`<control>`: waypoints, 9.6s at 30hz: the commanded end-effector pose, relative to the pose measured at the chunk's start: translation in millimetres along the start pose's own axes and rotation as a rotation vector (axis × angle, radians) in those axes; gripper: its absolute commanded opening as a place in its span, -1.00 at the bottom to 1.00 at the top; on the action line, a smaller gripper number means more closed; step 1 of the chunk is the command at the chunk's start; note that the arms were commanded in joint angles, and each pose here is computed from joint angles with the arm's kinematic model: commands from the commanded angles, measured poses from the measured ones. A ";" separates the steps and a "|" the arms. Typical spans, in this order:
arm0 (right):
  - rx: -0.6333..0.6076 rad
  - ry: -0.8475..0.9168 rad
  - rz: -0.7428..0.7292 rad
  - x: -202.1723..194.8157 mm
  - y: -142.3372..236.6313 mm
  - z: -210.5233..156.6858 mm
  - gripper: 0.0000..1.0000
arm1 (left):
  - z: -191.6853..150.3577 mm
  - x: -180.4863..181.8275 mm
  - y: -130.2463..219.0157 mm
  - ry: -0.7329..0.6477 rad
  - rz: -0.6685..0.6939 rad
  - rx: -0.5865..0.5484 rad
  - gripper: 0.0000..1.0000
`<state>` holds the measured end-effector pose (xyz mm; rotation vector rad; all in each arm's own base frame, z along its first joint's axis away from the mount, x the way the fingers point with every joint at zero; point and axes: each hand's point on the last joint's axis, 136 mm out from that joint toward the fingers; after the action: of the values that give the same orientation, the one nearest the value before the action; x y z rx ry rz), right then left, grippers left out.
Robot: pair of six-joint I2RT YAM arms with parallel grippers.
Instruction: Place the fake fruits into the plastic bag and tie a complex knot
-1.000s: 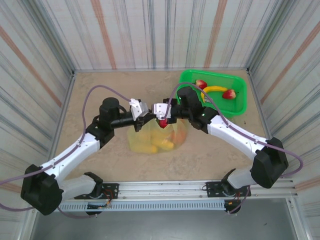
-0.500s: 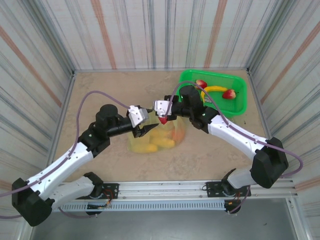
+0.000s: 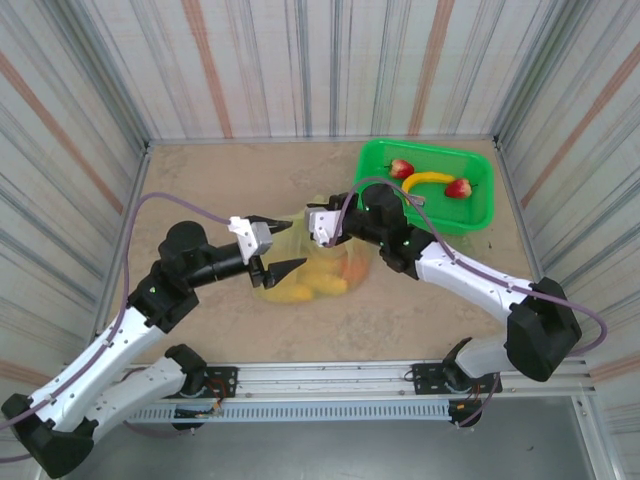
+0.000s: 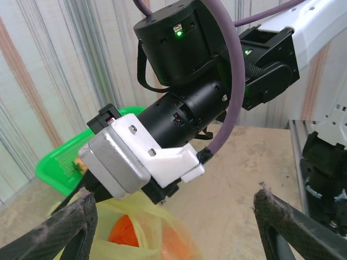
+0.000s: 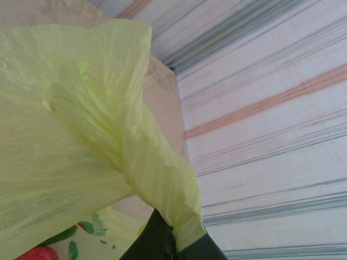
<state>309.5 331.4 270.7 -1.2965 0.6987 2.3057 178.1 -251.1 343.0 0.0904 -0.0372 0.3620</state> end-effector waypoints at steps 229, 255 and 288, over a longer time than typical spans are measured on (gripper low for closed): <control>-0.318 0.106 -0.173 -3.3 -1.8 40.3 -1.00 | -66.1 111.1 -19.1 0.117 0.383 0.072 -0.42; -0.324 0.135 -0.185 -2.9 0.6 39.0 -1.00 | -47.7 134.7 -15.2 1.366 0.170 0.085 -0.07; -0.308 0.173 -0.158 4.9 -4.4 36.0 -1.00 | -69.5 115.7 -43.8 1.548 0.030 0.201 -0.68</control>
<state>285.5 358.8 273.6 -1.6081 0.3004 2.2891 305.5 -239.5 265.9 -0.0120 1.5570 0.4368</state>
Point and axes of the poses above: each hand's point on the last joint's axis, 136 mm out from that joint toward the fingers, its own y axis back along the fingers, its own x axis along the line the jaws close on, z = x × y, and after that the axes turned 5 degrees about y, right-handed
